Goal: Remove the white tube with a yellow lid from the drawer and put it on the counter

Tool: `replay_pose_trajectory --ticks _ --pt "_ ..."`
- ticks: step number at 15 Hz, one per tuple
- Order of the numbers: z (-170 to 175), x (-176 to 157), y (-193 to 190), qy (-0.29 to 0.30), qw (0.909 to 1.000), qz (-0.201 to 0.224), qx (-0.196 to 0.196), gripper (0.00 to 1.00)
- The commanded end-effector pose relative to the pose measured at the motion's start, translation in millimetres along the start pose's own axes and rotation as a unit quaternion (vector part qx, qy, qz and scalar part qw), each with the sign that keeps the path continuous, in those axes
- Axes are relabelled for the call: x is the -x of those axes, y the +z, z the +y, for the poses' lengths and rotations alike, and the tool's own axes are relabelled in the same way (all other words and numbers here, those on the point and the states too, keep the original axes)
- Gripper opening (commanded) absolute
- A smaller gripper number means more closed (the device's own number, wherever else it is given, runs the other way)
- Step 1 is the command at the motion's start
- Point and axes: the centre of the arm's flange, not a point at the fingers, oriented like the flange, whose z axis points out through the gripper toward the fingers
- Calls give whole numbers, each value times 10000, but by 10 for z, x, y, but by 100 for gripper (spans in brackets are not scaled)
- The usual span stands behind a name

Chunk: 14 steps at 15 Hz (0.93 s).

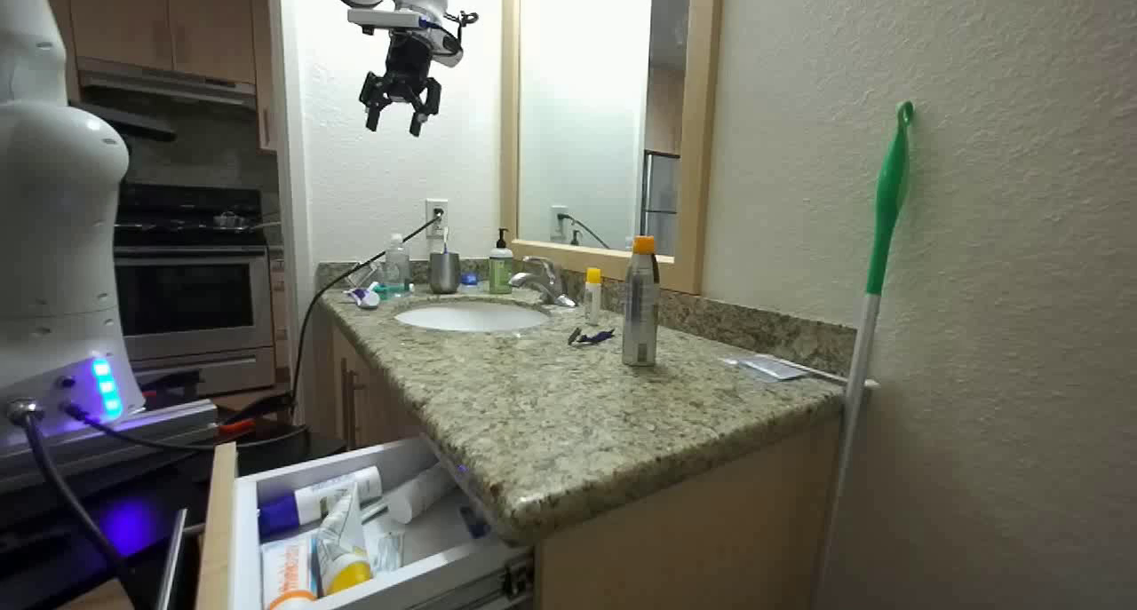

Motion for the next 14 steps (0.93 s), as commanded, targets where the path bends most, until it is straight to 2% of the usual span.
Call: replay_pose_trajectory --ticks 1,4,5,6,7,8,11,13,14 --pt "0 0 0 0 10000 0 0 100" --pt "0 0 0 0 10000 0 0 100" --pt "-49 -94 70 237 9992 241 201 100" --pt "61 -212 128 657 9964 515 176 100" --pt "220 -322 157 876 9936 707 107 100" --pt "554 -374 232 1155 9898 836 74 100" --pt "1309 -200 467 2003 9741 1031 186 100" --pt "1826 170 734 2604 9611 883 253 100" --pt "1965 459 838 2854 9556 669 288 100"
